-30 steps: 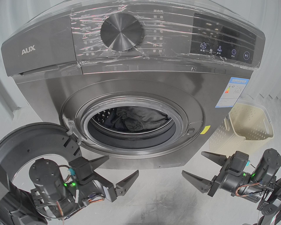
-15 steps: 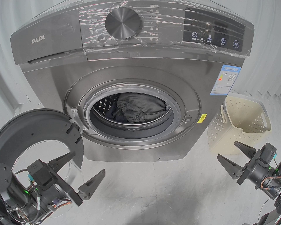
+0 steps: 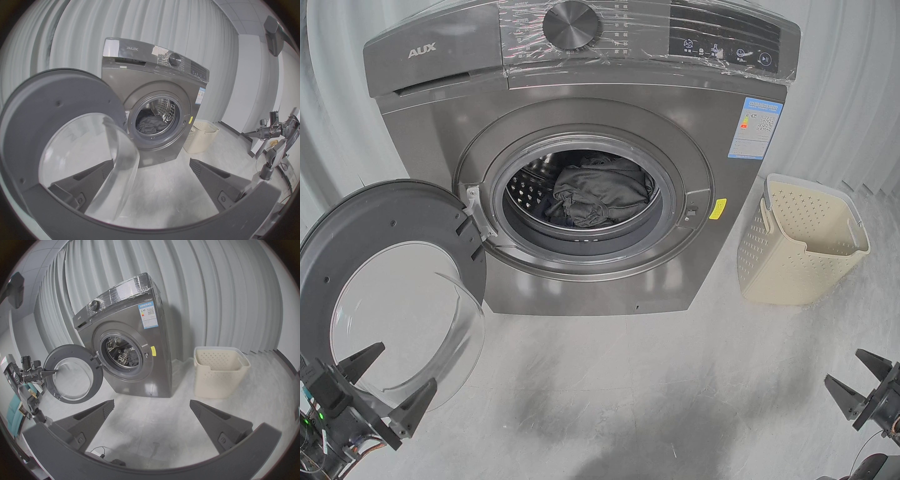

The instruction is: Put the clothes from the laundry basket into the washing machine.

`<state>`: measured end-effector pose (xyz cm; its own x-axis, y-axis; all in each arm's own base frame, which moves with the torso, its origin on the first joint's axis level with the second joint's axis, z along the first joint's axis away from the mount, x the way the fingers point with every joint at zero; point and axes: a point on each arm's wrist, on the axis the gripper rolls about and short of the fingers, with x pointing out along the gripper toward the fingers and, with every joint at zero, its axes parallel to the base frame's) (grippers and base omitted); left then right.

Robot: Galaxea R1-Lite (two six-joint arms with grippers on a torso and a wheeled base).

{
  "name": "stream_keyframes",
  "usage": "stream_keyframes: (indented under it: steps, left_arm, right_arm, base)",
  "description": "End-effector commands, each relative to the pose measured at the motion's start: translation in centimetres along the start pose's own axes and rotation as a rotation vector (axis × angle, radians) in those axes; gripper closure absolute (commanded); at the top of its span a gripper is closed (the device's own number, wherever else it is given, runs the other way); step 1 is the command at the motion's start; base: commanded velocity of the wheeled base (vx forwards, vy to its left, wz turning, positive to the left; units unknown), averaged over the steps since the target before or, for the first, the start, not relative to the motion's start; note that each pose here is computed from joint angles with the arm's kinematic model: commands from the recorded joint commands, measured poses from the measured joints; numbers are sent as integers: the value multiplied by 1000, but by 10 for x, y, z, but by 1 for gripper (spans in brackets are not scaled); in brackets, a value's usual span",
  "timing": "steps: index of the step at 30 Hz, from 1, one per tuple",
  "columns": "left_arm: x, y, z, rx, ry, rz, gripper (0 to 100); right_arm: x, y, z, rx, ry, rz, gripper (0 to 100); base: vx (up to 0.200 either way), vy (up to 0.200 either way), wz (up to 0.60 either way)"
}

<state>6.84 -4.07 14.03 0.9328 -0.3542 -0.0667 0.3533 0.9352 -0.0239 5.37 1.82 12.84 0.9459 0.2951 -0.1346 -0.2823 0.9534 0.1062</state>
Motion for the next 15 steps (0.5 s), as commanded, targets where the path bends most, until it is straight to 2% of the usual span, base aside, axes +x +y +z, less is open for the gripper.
stream_keyframes:
  steps: [1,3,5,6,8,11,15]
  left_arm:
    - [-61,19,-23,-24,-104,191,0]
    - [-73,20,-32,-21,-115,243,0]
    - [-81,20,-42,-20,-105,274,0]
    - [-81,20,-42,-20,-105,274,0]
    - [-88,18,-54,-21,-83,264,0]
    - [-91,17,-60,-21,-71,252,0]
    - [-91,17,-61,-45,-67,254,0]
  right_arm:
    - [-62,-3,-18,12,-204,-182,0]
    - [-70,-2,-31,12,-203,-213,0]
    - [-72,-1,-41,13,-189,-247,0]
    - [-72,-1,-41,13,-189,-247,0]
    - [-71,0,-56,12,-174,-233,0]
    - [-72,1,-57,8,-190,-228,0]
    - [-73,0,-57,-5,-196,-280,0]
  base:
    - [0,0,0]
    - [0,0,0]
    - [0,200,0]
    - [0,200,0]
    - [0,200,0]
    - [0,200,0]
    - [0,200,0]
